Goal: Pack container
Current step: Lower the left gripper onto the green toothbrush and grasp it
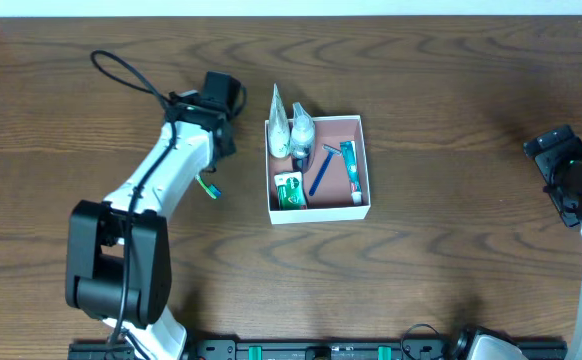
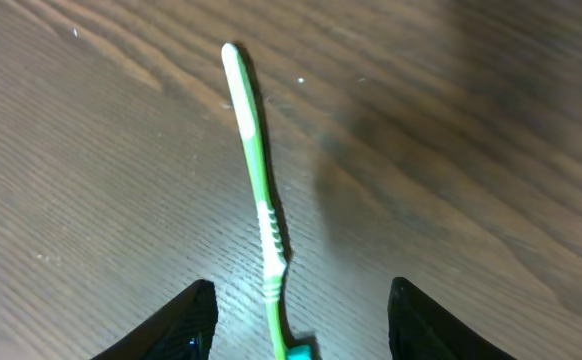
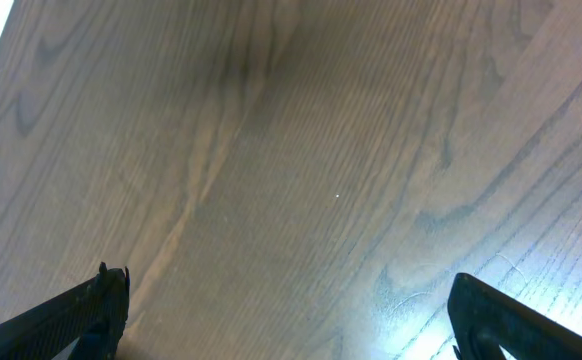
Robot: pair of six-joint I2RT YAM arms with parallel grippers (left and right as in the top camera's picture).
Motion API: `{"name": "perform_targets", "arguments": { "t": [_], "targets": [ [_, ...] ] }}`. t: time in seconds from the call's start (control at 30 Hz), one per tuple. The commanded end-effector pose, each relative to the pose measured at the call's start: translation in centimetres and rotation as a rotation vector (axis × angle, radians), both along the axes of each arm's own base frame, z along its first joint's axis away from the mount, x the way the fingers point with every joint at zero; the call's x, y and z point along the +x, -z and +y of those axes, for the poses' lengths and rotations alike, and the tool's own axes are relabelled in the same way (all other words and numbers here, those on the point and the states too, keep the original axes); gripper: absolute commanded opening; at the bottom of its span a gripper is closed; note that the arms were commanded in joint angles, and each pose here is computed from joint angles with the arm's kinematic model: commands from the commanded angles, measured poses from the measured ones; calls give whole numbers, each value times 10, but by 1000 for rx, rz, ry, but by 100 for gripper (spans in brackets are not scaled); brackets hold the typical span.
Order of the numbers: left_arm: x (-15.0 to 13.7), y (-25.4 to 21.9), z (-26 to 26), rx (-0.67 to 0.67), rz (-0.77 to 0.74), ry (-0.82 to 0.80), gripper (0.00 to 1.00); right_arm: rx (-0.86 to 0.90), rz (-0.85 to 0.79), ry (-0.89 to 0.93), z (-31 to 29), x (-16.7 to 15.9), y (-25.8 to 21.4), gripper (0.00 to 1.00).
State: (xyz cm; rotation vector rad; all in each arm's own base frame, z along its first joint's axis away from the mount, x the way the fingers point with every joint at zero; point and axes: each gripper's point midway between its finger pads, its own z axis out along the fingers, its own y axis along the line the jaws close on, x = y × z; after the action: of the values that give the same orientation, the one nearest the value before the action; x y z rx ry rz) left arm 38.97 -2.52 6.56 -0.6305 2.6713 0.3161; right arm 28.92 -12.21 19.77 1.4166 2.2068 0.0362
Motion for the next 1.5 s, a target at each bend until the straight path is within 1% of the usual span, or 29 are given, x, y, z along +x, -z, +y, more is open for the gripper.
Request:
{"name": "perform_targets", "arguments": {
  "t": [0.0,0.1,0.33,0.67,0.9,1.13,1.17,1.27,1.33,1.37,1.43,1.47],
  "targets": [
    [-2,14,4,-77,38,1,56,-12,-2,-3,-3,0,-3,99],
    [0,22,9,-117,58,9,56,-12,-2,-3,-3,0,-3,99],
    [-3,36,18,-163,105,15,56,-13,-2,-3,-3,0,-3,99],
    [-15,49,18,-170,157,6,56,-13,-2,-3,-3,0,-3,99],
    [-25,68,19,-173,205,-4,56,-13,-2,-3,-3,0,-3,99],
    [-27,74,19,-176,208,-3,56,-13,-2,-3,-3,0,-3,99],
    [-26,74,19,-176,206,-3,52,-13,-2,-3,-3,0,-3,99],
    [-25,74,19,-176,202,-3,30,-13,-2,-3,-3,0,-3,99],
    [-24,74,19,-177,198,-2,21,-13,-2,-3,-3,0,-3,99],
    [-24,74,19,-177,197,-2,19,-12,-2,-3,-3,0,-3,99],
    [-23,74,19,-177,194,-2,19,-13,-2,-3,-3,0,-3,99],
    [-23,74,19,-177,194,-2,15,-12,-2,-3,-3,0,-3,99]
  ]
}}
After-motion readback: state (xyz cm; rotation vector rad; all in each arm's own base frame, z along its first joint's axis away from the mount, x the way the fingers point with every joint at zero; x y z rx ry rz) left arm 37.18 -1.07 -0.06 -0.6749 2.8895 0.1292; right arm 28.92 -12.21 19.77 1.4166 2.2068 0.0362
